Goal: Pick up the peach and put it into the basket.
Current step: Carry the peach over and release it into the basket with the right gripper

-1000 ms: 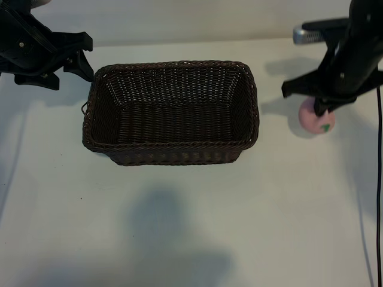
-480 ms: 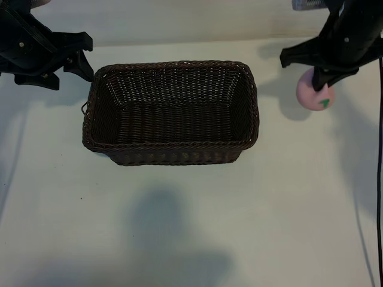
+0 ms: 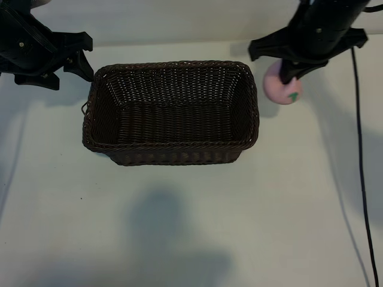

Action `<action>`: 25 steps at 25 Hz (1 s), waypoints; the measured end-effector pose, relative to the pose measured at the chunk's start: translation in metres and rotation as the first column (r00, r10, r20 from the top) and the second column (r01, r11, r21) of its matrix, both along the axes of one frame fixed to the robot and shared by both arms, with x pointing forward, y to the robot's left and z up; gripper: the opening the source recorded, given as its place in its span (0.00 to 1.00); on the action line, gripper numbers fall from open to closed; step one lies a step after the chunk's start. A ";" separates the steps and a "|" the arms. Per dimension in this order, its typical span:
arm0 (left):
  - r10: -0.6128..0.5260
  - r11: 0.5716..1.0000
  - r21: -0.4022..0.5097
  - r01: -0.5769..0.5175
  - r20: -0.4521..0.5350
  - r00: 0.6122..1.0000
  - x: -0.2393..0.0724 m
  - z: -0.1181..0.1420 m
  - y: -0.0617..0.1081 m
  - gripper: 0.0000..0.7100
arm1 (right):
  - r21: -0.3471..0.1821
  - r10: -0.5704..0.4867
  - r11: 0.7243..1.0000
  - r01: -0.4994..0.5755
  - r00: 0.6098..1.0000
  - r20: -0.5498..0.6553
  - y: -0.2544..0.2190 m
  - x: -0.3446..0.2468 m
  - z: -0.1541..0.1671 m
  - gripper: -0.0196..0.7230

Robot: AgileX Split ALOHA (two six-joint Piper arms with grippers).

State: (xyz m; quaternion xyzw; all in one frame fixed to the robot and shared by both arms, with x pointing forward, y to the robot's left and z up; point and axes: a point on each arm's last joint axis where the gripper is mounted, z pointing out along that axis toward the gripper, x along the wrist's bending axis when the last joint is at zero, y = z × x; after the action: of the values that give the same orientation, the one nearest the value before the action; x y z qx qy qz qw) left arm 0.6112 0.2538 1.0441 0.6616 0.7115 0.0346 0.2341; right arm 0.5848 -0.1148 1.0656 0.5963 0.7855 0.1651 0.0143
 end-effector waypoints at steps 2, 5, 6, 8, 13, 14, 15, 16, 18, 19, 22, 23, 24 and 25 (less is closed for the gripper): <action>0.000 1.000 0.000 0.000 0.000 1.000 0.000 0.000 0.000 0.83 | 0.005 0.013 1.000 -0.013 1.000 0.000 0.007 -0.003 0.000 0.08; 0.000 1.000 0.000 0.000 0.000 1.000 0.000 0.000 0.000 0.83 | 0.012 0.031 0.999 -0.031 0.999 0.004 0.015 -0.008 0.001 0.08; 0.000 1.000 0.000 0.000 0.000 1.000 0.000 0.000 0.000 0.83 | 0.016 0.037 0.999 -0.037 0.999 0.005 0.018 -0.009 0.001 0.08; 0.000 1.000 0.000 0.000 0.000 1.000 0.000 0.000 0.000 0.83 | 0.026 0.048 0.999 -0.048 0.999 0.009 0.024 -0.012 0.001 0.08; 0.000 1.000 0.000 0.000 0.000 1.000 0.000 0.000 0.000 0.83 | 0.063 0.072 0.995 -0.073 0.997 0.027 0.039 -0.018 0.002 0.08; 0.000 1.000 0.000 0.000 0.000 1.000 0.000 0.000 0.000 0.83 | 0.073 0.075 0.994 -0.077 0.997 0.031 0.041 -0.019 0.003 0.08; -0.001 1.000 0.000 0.001 0.000 1.000 0.000 0.000 0.000 0.83 | 0.083 0.078 0.993 -0.080 0.996 0.034 0.044 -0.019 0.003 0.08; -0.002 1.000 0.001 0.002 0.001 1.000 0.000 0.000 0.000 0.83 | 0.087 0.082 0.993 -0.085 0.996 0.033 0.047 -0.020 0.002 0.08; -0.002 1.000 0.001 0.002 0.001 1.000 0.000 0.000 0.000 0.83 | 0.093 0.093 0.991 -0.095 0.995 0.027 0.053 -0.017 -0.001 0.08; -0.002 1.000 0.001 0.002 0.001 1.000 0.000 0.000 0.000 0.83 | 0.092 0.101 0.990 -0.103 0.995 0.023 0.057 -0.015 -0.004 0.08; -0.002 1.000 0.001 0.002 0.001 1.000 0.000 0.000 0.000 0.83 | 0.084 0.120 0.989 -0.120 0.993 0.002 0.069 -0.005 -0.014 0.08; -0.002 1.000 0.001 0.002 0.001 1.000 0.000 0.000 0.000 0.83 | 0.082 0.125 0.989 -0.124 0.992 -0.006 0.072 -0.002 -0.016 0.08; -0.002 1.000 0.001 0.002 0.001 1.000 0.000 0.000 0.000 0.83 | 0.081 0.127 0.989 -0.126 0.992 -0.008 0.074 0.002 -0.018 0.08; -0.002 1.000 0.001 0.002 0.001 1.000 0.000 0.000 0.000 0.83 | 0.080 0.129 0.989 -0.128 0.992 -0.011 0.076 0.004 -0.019 0.08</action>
State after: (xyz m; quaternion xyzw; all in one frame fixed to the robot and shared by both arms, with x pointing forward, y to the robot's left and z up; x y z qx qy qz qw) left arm 0.6112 0.2538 1.0441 0.6623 0.7109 0.0348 0.2340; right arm 0.5889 -0.0387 1.0463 0.5460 0.8152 0.1918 -0.0262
